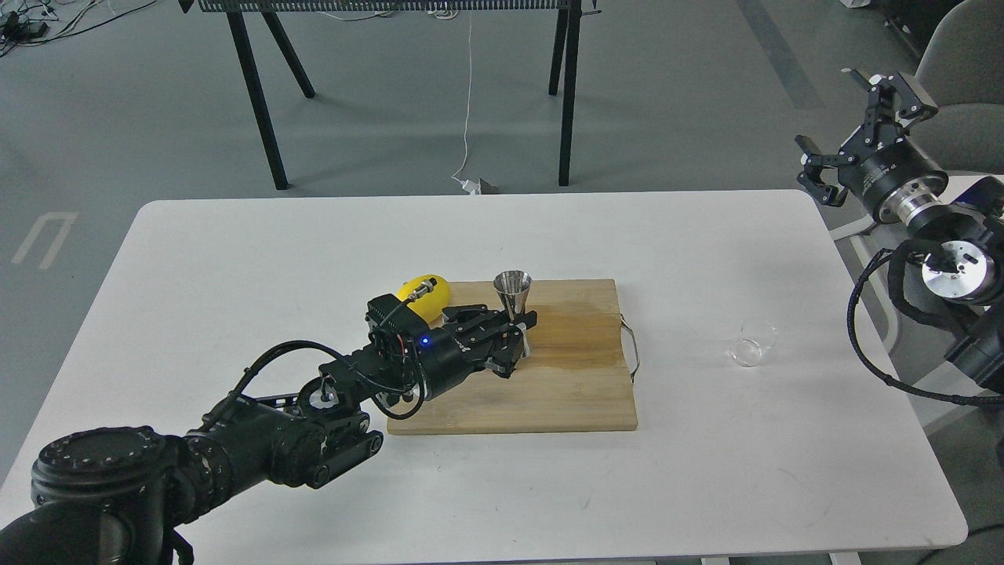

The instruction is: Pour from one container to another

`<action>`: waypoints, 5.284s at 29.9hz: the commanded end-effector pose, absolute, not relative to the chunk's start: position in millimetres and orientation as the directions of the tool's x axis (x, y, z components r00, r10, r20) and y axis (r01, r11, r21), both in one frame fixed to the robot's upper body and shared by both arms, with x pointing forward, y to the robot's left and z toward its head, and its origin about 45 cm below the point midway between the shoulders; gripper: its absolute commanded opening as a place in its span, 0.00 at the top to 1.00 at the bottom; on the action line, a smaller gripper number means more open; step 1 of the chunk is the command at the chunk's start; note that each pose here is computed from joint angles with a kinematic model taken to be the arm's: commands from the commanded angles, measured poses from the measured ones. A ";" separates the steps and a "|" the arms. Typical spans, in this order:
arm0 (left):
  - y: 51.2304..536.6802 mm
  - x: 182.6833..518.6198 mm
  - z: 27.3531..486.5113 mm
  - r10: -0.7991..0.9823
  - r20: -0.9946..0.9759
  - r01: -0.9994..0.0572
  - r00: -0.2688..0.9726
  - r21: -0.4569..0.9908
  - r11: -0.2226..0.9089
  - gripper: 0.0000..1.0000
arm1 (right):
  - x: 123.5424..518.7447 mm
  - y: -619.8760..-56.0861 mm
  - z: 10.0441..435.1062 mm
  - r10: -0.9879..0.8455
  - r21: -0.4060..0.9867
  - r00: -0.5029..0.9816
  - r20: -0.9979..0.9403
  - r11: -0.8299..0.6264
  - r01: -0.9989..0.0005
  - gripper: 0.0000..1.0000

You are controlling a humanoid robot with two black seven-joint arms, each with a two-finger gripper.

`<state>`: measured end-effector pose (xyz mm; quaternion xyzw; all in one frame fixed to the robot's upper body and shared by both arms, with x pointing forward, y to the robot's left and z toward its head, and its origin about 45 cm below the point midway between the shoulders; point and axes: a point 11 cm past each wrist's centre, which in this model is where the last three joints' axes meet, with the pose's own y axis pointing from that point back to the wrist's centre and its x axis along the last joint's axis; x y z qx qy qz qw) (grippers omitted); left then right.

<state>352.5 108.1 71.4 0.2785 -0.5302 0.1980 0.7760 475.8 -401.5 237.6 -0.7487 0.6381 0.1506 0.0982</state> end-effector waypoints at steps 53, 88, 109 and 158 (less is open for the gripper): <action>114.8 351.3 65.5 0.001 0.931 -0.611 0.366 0.239 0.754 0.51 | 474.5 -402.0 235.2 -0.925 0.048 0.137 -0.355 -0.164 -0.985 0.01; 109.4 338.0 58.6 0.029 0.917 -0.602 0.397 0.236 0.763 0.20 | 469.7 -404.7 226.9 -0.924 0.062 0.125 -0.361 -0.158 -0.985 0.01; 112.7 338.5 57.6 0.070 0.910 -0.628 0.409 0.225 0.745 0.20 | 468.8 -405.7 225.5 -0.924 0.065 0.122 -0.362 -0.155 -0.986 0.01; 160.4 330.9 40.1 0.085 0.891 -0.683 0.446 0.278 0.675 0.19 | 463.8 -408.9 217.3 -0.925 0.081 0.110 -0.363 -0.149 -0.986 0.01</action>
